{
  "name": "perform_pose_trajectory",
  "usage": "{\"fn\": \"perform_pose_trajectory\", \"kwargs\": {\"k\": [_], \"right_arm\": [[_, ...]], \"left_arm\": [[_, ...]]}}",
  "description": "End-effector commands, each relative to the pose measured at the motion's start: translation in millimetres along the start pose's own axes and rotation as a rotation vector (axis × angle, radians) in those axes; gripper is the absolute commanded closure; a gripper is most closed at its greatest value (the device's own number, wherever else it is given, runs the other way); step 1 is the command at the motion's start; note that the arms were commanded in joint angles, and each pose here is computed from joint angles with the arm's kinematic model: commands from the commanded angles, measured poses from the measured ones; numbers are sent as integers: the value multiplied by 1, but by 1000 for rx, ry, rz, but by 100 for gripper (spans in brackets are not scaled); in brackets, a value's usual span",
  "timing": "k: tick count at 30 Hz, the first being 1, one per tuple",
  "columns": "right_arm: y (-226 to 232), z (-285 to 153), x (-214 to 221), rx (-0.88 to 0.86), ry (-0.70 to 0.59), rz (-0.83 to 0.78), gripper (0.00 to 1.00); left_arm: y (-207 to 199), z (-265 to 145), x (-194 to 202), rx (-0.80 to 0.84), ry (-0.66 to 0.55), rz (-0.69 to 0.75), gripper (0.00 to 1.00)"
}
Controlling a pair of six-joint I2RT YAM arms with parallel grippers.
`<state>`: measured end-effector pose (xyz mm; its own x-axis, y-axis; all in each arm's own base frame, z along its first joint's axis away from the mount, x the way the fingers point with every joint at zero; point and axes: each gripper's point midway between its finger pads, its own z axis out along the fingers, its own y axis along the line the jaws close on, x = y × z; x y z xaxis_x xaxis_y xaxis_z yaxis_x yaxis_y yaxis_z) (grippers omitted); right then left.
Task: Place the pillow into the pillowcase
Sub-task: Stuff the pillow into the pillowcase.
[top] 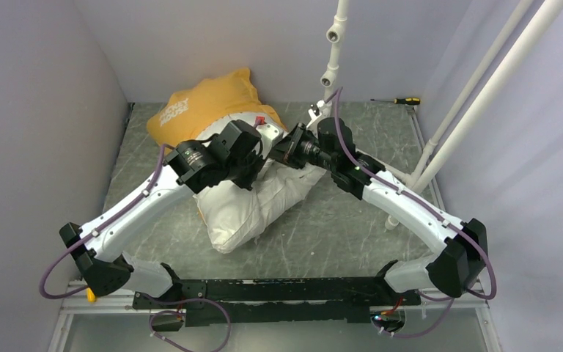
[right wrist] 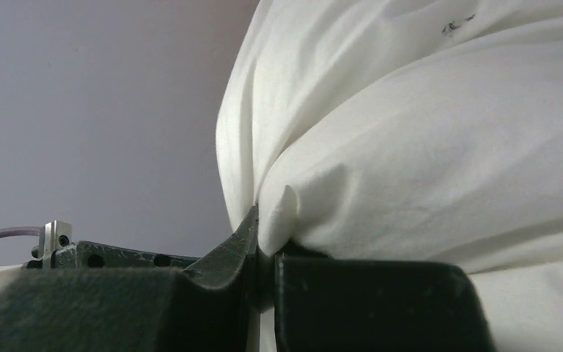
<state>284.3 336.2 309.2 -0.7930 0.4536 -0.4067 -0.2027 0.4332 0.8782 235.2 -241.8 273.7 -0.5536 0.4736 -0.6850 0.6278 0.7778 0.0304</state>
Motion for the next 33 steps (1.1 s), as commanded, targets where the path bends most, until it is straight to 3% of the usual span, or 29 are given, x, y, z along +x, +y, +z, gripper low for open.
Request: {"fn": "perform_pose_trajectory", "kwargs": {"k": [1, 5, 7, 9, 14, 19, 21, 28, 33], "right_arm": [[130, -50, -49, -364, -145, -154, 91], [109, -71, -48, -235, -165, -235, 32], [92, -89, -46, -149, -179, -266, 14], [78, -108, -41, -96, -191, -287, 5], [50, -136, -17, -79, -173, -267, 1], [-10, -105, 32, -26, 6, -156, 5], [-28, -89, 44, -55, 16, -85, 6], [-106, -32, 60, 25, -36, 54, 5], [-144, 12, 45, 108, -122, 75, 5]], "left_arm": [[28, 2, -14, -132, -26, -33, 100], [43, -19, -59, -67, -144, -139, 100], [57, -30, -76, -63, -189, -177, 100], [73, -40, -90, -58, -225, -216, 100], [101, -52, -115, -34, -289, -293, 100], [113, -71, -142, 18, -387, -376, 100], [113, -85, -156, 41, -439, -390, 100], [119, -97, -167, 45, -480, -406, 100], [108, -105, -171, 109, -509, -416, 100]]}}
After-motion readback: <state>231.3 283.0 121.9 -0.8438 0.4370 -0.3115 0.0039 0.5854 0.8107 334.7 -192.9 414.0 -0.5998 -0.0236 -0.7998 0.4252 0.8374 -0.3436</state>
